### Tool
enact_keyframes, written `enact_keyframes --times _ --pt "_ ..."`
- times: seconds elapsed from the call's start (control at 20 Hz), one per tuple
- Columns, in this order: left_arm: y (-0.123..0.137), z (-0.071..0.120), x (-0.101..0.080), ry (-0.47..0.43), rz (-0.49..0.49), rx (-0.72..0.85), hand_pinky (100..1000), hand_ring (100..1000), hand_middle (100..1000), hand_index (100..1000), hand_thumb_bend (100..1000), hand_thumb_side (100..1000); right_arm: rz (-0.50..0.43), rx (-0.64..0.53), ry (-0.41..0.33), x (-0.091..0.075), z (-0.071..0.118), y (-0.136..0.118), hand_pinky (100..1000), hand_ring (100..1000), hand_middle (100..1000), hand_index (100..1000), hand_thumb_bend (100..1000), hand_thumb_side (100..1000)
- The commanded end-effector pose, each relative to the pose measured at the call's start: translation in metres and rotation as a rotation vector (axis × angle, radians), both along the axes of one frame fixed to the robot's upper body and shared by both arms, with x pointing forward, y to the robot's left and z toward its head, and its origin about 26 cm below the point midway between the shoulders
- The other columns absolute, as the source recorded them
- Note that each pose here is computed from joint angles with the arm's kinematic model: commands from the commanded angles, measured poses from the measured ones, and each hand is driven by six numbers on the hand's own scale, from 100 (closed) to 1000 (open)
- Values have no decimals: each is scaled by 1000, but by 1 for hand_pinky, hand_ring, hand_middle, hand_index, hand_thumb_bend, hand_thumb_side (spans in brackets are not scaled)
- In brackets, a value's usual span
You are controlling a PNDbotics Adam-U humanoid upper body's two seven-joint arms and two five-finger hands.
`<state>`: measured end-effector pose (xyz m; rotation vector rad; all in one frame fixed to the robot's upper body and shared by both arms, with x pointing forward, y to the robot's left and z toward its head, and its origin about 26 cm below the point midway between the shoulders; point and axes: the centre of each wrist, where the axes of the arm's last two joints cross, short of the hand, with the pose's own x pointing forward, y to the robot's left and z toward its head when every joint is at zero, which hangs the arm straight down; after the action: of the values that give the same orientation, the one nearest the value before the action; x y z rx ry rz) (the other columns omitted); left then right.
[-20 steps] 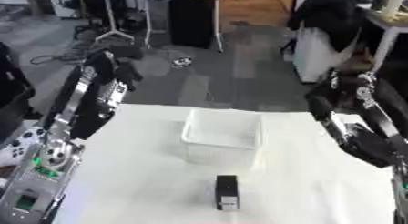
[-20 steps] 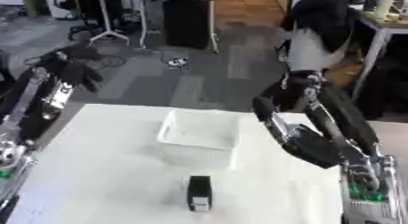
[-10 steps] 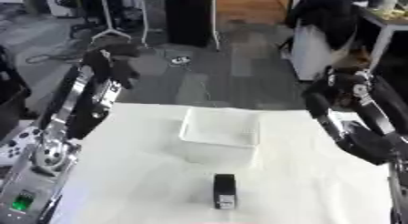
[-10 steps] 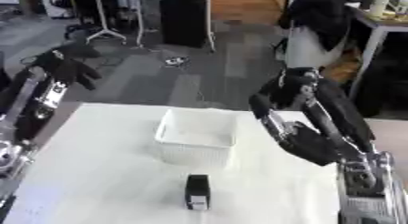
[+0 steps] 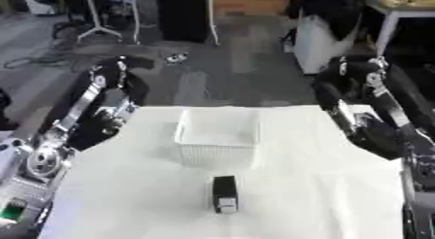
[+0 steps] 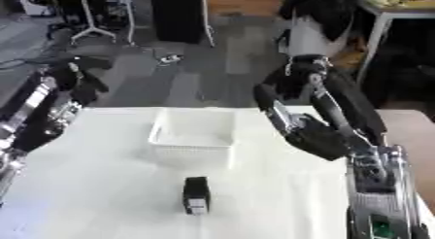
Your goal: Pick up objects on the table and place them in the box.
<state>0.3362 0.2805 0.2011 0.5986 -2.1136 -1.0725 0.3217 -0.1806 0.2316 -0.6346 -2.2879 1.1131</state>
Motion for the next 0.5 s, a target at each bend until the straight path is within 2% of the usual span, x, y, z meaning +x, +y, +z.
enact_keyframes --times 0.05,0.1,0.35,0.4,0.45,0.5 --pt "1 10 3 23 0 140 198 431 569 852 159 1000 14 4 -20 -4 5 3 411 419 436 608 336 1000" --pt "-1 10 4 37 -5 170 153 396 537 837 157 1000 17 3 -20 -5 5 3 412 419 436 608 334 1000" --pt "-16 8 8 62 -39 299 130 368 513 822 178 1000 26 0 -20 -5 6 4 413 420 437 608 334 1000" --pt "-19 9 9 52 -47 316 100 330 473 812 236 1000 28 -1 -19 -5 5 4 413 420 437 608 334 1000" --pt "-22 9 9 41 -54 334 103 336 479 814 222 1000 28 -2 -19 -5 5 4 413 420 437 608 334 1000" --pt "-24 8 9 31 -61 353 100 303 433 809 296 1000 30 -2 -18 -5 5 5 414 420 437 608 334 1000"
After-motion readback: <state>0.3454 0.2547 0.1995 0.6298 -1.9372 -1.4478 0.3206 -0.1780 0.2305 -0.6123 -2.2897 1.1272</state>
